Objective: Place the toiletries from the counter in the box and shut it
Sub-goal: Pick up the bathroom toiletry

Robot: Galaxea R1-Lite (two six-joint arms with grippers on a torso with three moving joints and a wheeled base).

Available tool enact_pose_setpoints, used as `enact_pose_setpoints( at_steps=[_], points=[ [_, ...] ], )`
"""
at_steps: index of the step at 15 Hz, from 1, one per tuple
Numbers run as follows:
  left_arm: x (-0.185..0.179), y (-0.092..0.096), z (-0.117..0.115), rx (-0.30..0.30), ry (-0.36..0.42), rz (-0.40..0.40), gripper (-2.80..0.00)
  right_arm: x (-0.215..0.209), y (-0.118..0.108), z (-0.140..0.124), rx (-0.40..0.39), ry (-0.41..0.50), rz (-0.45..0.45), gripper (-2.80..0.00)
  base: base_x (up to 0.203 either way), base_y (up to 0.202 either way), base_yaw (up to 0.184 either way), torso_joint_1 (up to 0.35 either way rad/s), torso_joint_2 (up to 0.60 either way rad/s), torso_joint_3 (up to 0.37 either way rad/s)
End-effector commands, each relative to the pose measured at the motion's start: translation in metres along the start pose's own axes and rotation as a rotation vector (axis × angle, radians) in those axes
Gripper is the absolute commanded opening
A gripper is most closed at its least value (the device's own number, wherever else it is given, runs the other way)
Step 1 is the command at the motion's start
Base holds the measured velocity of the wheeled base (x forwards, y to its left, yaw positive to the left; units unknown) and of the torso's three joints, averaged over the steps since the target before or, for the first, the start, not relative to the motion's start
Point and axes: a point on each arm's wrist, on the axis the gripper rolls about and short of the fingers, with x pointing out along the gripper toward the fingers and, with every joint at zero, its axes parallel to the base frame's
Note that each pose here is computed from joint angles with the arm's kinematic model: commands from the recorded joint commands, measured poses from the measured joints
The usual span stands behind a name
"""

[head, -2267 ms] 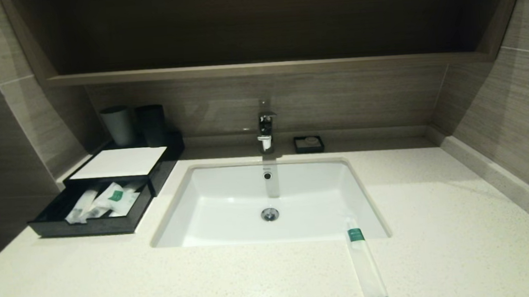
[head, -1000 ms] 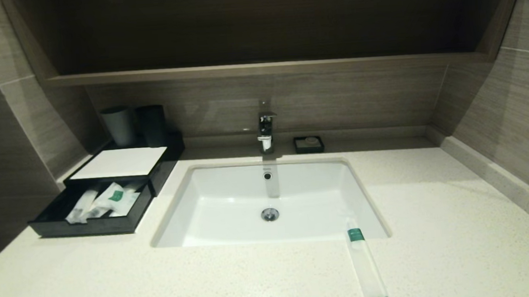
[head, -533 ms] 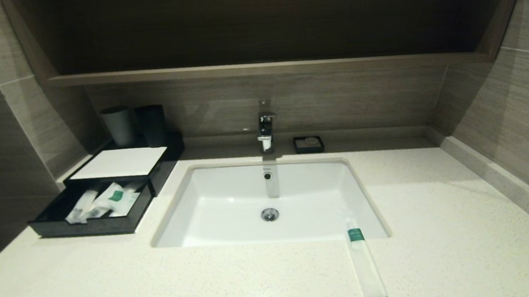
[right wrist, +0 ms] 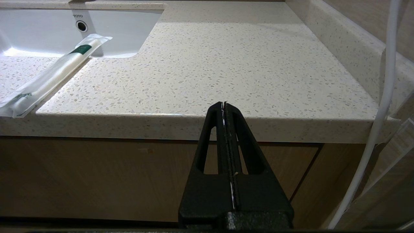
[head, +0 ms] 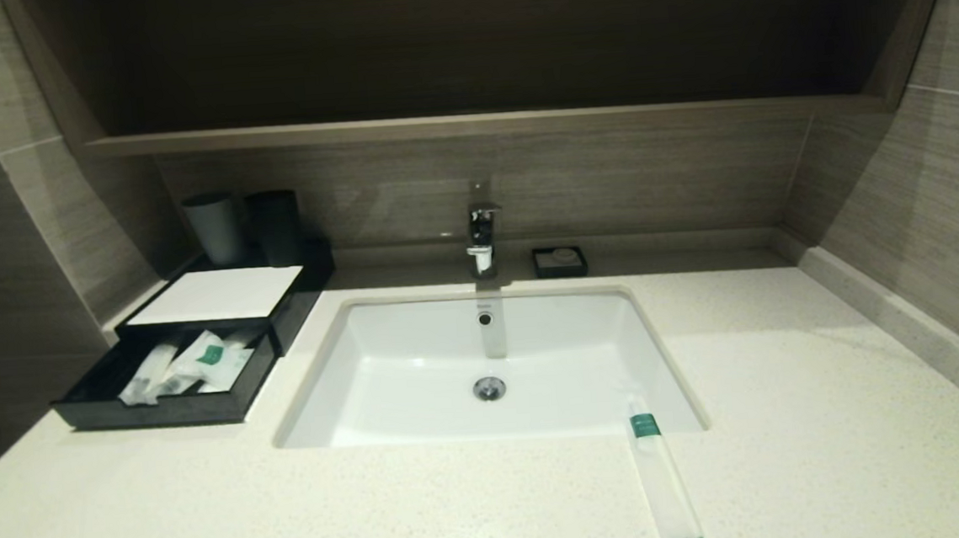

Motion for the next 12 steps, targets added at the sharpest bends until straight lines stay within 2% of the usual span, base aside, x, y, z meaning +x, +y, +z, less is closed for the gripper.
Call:
enact_pose_setpoints(
  at_steps=[1, 6, 8, 10, 12],
  points=[
    [0.0011, -0.0003, -0.0087, 0.001, 0.047, 0.000, -2.80, 0.0000, 0.0000, 0.0000, 0.000, 0.000, 0.000, -2.80, 0.000, 0.000, 0.000, 0.000, 0.00, 0.000],
    [0.0011, -0.0003, -0.0097, -0.003, 0.056, 0.005, -2.80, 0.0000, 0.0000, 0.0000, 0.000, 0.000, 0.000, -2.80, 0.000, 0.000, 0.000, 0.000, 0.00, 0.000],
    [0.0001, -0.0003, -0.0158, -0.007, 0.130, 0.018, -2.80, 0.0000, 0.0000, 0.0000, 0.000, 0.000, 0.000, -2.80, 0.000, 0.000, 0.000, 0.000, 0.00, 0.000],
    [0.0005, 0.0000, -0.0150, -0.029, 0.110, 0.027, -2.80, -0.0001, 0.0000, 0.0000, 0.000, -0.002, 0.000, -2.80, 0.000, 0.000, 0.000, 0.000, 0.00, 0.000],
    [0.0005, 0.0000, -0.0151, -0.027, 0.110, 0.031, -2.80, 0.0000, 0.0000, 0.0000, 0.000, 0.000, 0.000, -2.80, 0.000, 0.000, 0.000, 0.000, 0.00, 0.000]
  ],
)
